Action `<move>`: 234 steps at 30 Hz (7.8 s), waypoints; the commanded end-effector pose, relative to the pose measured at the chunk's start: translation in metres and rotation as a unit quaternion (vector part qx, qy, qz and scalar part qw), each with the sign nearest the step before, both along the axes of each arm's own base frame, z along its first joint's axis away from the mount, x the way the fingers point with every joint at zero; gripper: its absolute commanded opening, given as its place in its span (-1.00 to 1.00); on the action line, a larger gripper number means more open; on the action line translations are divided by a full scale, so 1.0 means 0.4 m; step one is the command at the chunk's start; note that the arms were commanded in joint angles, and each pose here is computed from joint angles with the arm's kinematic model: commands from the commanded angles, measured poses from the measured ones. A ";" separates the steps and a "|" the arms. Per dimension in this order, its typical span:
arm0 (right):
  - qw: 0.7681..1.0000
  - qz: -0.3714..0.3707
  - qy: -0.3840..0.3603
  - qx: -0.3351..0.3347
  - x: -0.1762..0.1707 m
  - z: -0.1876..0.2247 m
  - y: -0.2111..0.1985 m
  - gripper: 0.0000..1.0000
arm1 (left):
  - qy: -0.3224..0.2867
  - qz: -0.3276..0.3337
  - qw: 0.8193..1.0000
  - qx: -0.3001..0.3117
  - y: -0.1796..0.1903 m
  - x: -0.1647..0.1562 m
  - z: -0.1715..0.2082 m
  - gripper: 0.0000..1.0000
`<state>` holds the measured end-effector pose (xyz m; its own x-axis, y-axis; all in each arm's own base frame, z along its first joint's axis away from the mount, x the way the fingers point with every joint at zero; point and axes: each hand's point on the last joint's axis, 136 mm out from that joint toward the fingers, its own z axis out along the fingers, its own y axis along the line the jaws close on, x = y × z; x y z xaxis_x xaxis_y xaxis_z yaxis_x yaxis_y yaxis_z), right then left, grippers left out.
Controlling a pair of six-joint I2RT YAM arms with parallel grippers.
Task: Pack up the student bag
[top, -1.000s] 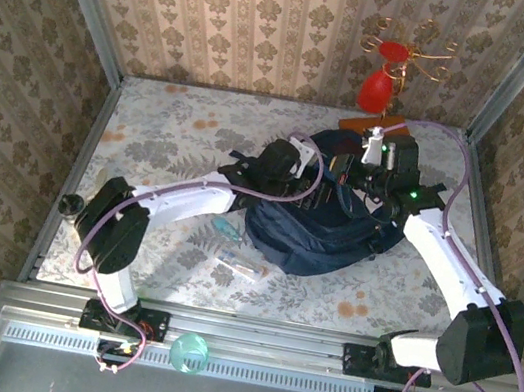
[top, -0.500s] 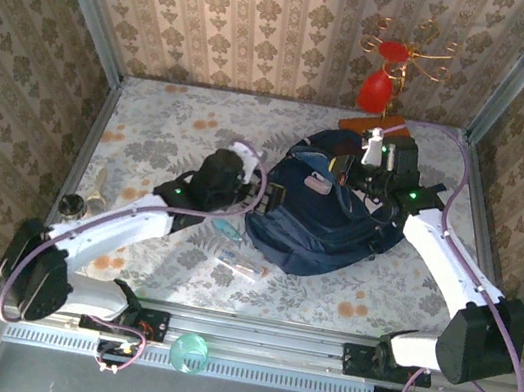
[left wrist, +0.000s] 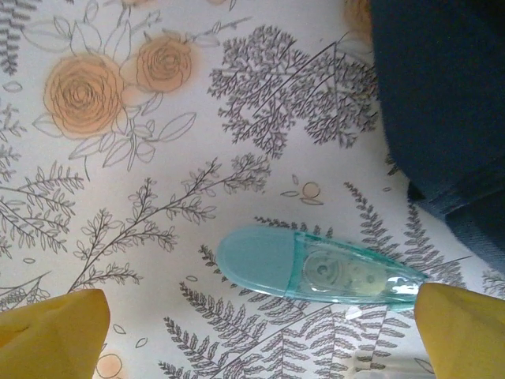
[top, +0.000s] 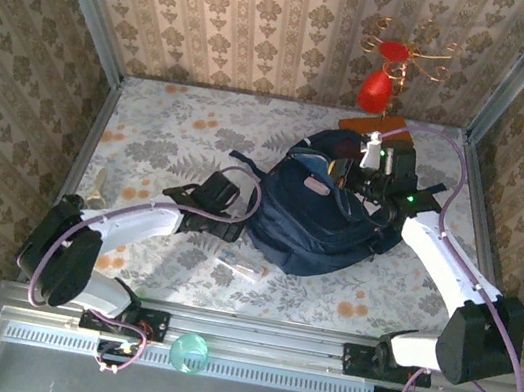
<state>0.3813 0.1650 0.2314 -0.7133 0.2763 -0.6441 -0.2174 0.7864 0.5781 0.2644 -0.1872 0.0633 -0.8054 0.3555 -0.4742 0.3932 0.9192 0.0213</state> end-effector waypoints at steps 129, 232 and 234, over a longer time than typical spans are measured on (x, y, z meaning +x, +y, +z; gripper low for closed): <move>0.999 0.004 -0.027 0.035 0.036 -0.012 0.011 -1.00 | -0.103 -0.580 0.802 0.096 -0.207 -0.273 0.025 0.77; 0.998 0.041 -0.028 0.029 -0.031 0.006 0.031 -1.00 | -0.022 0.102 0.952 -0.287 -0.250 0.105 0.257 0.59; 0.998 0.040 -0.028 0.028 -0.031 0.006 0.030 -1.00 | -0.003 0.095 0.952 -0.292 -0.265 0.112 0.242 0.60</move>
<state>0.3720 0.1758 0.2218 -0.7256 0.2698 -0.6331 -0.2693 0.7352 0.6220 0.3232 -0.2894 0.1896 -0.7554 -0.2311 -0.6131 0.1933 0.8155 -0.5455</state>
